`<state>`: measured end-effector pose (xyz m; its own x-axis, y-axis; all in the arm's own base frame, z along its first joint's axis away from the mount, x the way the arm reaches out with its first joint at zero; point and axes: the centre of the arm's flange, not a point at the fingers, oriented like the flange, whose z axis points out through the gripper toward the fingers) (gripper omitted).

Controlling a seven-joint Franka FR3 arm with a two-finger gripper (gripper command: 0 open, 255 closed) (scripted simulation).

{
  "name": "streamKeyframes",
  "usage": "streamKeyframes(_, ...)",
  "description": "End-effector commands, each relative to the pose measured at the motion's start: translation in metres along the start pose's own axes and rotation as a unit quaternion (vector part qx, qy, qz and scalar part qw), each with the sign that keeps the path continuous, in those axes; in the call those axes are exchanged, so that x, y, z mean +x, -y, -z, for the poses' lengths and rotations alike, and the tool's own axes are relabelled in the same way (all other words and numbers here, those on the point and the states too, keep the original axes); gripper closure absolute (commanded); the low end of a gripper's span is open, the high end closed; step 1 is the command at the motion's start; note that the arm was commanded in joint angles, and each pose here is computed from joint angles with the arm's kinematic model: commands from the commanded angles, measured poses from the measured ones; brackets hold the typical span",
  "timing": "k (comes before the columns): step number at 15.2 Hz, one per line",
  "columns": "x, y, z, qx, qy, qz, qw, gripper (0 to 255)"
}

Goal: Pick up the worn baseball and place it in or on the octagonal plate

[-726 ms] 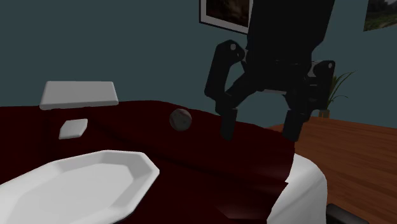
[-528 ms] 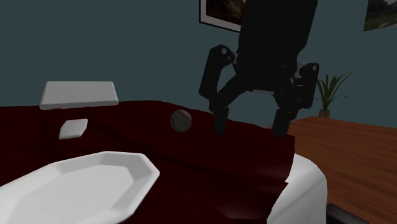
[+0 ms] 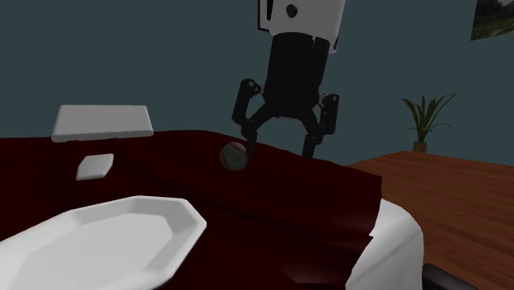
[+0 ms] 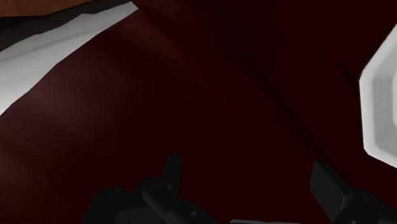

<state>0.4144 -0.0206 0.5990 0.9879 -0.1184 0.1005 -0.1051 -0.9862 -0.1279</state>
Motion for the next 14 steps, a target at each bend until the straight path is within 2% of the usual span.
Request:
streamKeyframes(1, 0.027, 0.004, -0.003, 0.002, -0.002, 0.004, 1.0, 0)
streamKeyframes(13, 0.179, 0.023, -0.021, 0.017, -0.015, 0.029, 0.9993, 0)
streamKeyframes(14, 0.181, 0.023, -0.021, 0.017, -0.015, 0.029, 0.9993, 0)
